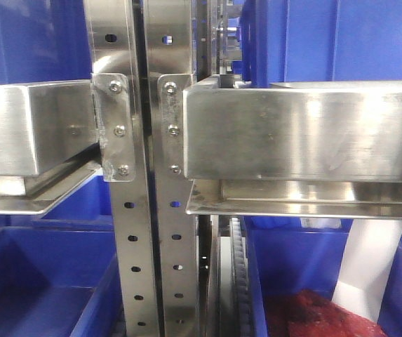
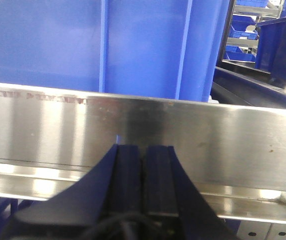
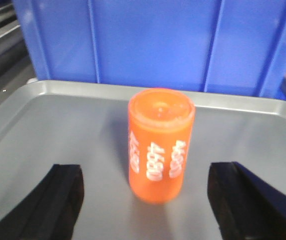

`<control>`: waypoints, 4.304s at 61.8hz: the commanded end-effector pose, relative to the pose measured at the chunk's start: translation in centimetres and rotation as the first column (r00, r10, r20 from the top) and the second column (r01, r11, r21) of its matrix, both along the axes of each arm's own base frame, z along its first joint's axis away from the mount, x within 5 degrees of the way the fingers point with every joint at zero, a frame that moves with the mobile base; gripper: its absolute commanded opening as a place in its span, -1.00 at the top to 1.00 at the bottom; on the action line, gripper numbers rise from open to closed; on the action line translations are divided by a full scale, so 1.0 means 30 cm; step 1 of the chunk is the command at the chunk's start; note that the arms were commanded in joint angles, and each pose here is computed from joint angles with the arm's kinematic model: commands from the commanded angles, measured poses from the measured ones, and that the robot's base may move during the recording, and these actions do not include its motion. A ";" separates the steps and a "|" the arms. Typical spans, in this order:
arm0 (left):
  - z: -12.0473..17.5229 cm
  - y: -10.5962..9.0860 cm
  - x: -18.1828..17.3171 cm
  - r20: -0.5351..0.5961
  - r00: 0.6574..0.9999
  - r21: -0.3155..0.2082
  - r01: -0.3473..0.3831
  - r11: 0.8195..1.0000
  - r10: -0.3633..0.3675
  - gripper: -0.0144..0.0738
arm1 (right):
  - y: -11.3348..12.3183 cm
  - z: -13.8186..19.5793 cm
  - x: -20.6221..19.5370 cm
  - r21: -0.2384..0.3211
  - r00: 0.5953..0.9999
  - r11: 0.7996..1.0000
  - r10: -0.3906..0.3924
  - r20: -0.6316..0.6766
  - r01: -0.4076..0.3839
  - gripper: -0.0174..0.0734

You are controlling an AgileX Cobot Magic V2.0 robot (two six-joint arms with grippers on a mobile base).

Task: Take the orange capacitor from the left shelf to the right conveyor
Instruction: 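Close the right gripper around the orange capacitor and lift it, then pull the held capacitor back from the shelf with the right gripper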

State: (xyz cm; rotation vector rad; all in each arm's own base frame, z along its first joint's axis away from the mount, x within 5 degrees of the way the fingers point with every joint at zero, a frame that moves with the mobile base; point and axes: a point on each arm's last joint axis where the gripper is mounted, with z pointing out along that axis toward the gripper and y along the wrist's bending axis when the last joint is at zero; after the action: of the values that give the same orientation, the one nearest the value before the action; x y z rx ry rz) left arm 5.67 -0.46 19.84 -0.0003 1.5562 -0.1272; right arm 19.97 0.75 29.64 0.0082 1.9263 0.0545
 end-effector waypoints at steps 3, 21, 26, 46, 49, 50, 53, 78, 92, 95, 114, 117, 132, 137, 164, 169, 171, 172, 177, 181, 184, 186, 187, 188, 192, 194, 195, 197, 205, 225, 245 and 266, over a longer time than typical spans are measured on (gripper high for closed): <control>0.037 0.001 -0.008 0.113 0.994 -0.010 0.001 1.000 0.000 0.91 | 0.005 0.058 0.055 -0.014 0.987 1.000 0.014 0.158 -0.012 -0.72; 0.037 0.001 -0.008 0.113 0.994 -0.010 0.001 1.000 0.000 0.91 | -0.014 0.011 0.132 -0.018 0.984 1.000 -0.009 0.177 0.012 -0.72; 0.037 0.001 -0.008 0.113 0.994 -0.010 0.001 1.000 0.000 0.91 | -0.029 -0.002 0.146 -0.028 0.985 0.999 -0.021 0.171 0.026 -0.72; 0.037 0.001 -0.008 0.113 0.994 -0.010 0.001 1.000 0.000 0.91 | -0.028 -0.066 0.221 -0.029 0.983 0.999 -0.013 0.186 0.018 -0.72; 0.037 0.001 -0.008 0.113 0.994 -0.010 0.001 1.000 0.000 0.91 | -0.028 -0.075 0.228 -0.030 0.983 0.999 -0.011 0.181 0.017 -0.71; 0.037 0.001 -0.008 0.113 0.994 -0.010 0.001 1.000 0.000 0.91 | -0.028 -0.078 0.230 -0.030 0.984 0.999 -0.011 0.177 0.017 -0.71; 0.037 0.001 -0.008 0.113 0.994 -0.010 0.001 1.000 0.000 0.91 | -0.027 -0.084 0.233 -0.034 0.985 0.999 -0.008 0.172 0.014 -0.65; 0.037 0.001 -0.008 0.113 0.994 -0.010 0.001 1.000 0.000 0.91 | -0.024 0.003 0.179 -0.058 0.964 0.998 0.010 0.266 0.005 0.31; 0.037 0.001 -0.008 0.113 0.994 -0.010 0.001 1.000 0.000 0.91 | -0.011 0.122 0.056 -0.067 0.961 0.998 0.018 0.276 0.001 0.32; 0.037 0.001 -0.008 0.113 0.994 -0.010 0.001 1.000 0.000 0.91 | -0.003 0.144 0.016 -0.068 0.962 0.998 0.027 0.270 -0.009 0.32; 0.037 0.001 -0.008 0.113 0.994 -0.010 0.001 1.000 0.000 0.91 | 0.036 0.212 -0.236 -0.067 0.965 0.992 0.121 0.231 -0.108 0.32; 0.037 0.001 -0.008 0.113 0.994 -0.010 0.001 1.000 0.000 0.91 | 0.038 0.218 -0.278 -0.062 0.962 0.990 0.138 0.234 -0.127 0.32; 0.037 0.001 -0.008 0.113 0.994 -0.010 0.001 1.000 0.000 0.91 | 0.019 0.214 -0.438 -0.057 0.958 0.983 0.185 0.219 -0.177 0.32; 0.037 0.001 -0.008 0.113 0.994 -0.010 0.001 1.000 0.000 0.91 | 0.009 0.205 -0.474 -0.055 0.959 0.983 0.182 0.217 -0.174 0.32; 0.037 0.001 -0.008 0.113 0.994 -0.010 0.001 1.000 0.000 0.91 | -0.008 0.150 -0.540 -0.052 0.952 0.984 0.178 0.248 -0.171 0.32; 0.037 0.001 -0.008 0.113 0.994 -0.010 0.001 1.000 0.000 0.91 | -0.008 0.148 -0.540 -0.052 0.954 0.984 0.178 0.241 -0.170 0.32; 0.037 0.001 -0.008 0.113 0.994 -0.010 0.001 1.000 0.000 0.91 | -0.008 0.148 -0.540 -0.052 0.954 0.984 0.178 0.241 -0.170 0.32; 0.037 0.001 -0.008 0.113 0.994 -0.010 0.001 1.000 0.000 0.91 | -0.008 0.148 -0.540 -0.052 0.954 0.984 0.178 0.241 -0.170 0.32; 0.037 0.001 -0.008 0.113 0.994 -0.010 0.001 1.000 0.000 0.91 | -0.008 0.148 -0.540 -0.052 0.954 0.984 0.178 0.241 -0.170 0.32; 0.037 0.001 -0.008 0.113 0.994 -0.010 0.001 1.000 0.000 0.91 | -0.008 0.148 -0.540 -0.052 0.954 0.984 0.178 0.241 -0.170 0.32; 0.037 0.001 -0.008 0.113 0.994 -0.010 0.001 1.000 0.000 0.91 | -0.008 0.147 -0.540 -0.052 0.954 0.984 0.178 0.241 -0.170 0.32; 0.037 0.001 -0.008 0.113 0.994 -0.010 0.001 1.000 0.000 0.91 | -0.008 0.147 -0.540 -0.052 0.954 0.984 0.178 0.241 -0.170 0.32; 0.037 0.001 -0.008 0.113 0.994 -0.010 0.001 1.000 0.000 0.91 | -0.008 0.147 -0.540 -0.052 0.954 0.984 0.178 0.241 -0.170 0.32; 0.037 0.001 -0.008 0.113 0.994 -0.010 0.001 1.000 0.000 0.91 | -0.008 0.147 -0.540 -0.052 0.954 0.984 0.178 0.241 -0.170 0.32; 0.037 0.001 -0.008 0.113 0.994 -0.010 0.001 1.000 0.000 0.91 | -0.008 0.147 -0.540 -0.052 0.954 0.984 0.178 0.241 -0.170 0.32; 0.037 0.001 -0.008 0.113 0.994 -0.010 0.001 1.000 0.000 0.91 | -0.008 0.147 -0.540 -0.052 0.954 0.984 0.178 0.241 -0.170 0.32; 0.037 0.001 -0.008 0.113 0.994 -0.010 0.001 1.000 0.000 0.91 | -0.008 0.147 -0.540 -0.052 0.954 0.984 0.178 0.241 -0.170 0.32; 0.037 0.001 -0.008 0.113 0.994 -0.010 0.001 1.000 0.000 0.91 | -0.008 0.147 -0.540 -0.052 0.954 0.984 0.178 0.241 -0.170 0.32; 0.037 0.001 -0.008 0.113 0.994 -0.010 0.001 1.000 0.000 0.91 | -0.008 0.147 -0.540 -0.052 0.954 0.984 0.178 0.241 -0.170 0.32; 0.037 0.001 -0.008 0.113 0.994 -0.010 -0.001 1.000 0.002 0.91 | -0.008 0.147 -0.540 -0.052 0.954 0.984 0.178 0.241 -0.170 0.32; 0.037 0.001 -0.008 0.113 0.994 -0.010 -0.002 1.000 0.003 0.91 | -0.008 0.146 -0.540 -0.052 0.955 0.984 0.178 0.237 -0.170 0.32; 0.037 0.001 -0.008 0.113 0.994 -0.010 -0.002 1.000 0.003 0.91 | -0.008 0.146 -0.540 -0.052 0.955 0.984 0.178 0.237 -0.170 0.32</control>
State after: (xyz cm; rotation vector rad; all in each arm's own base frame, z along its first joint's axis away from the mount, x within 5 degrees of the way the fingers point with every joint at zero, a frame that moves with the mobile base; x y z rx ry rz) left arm 5.67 -0.46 19.84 -0.0003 1.5562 -0.1272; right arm 3.65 0.47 32.49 -0.1773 1.7805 0.1390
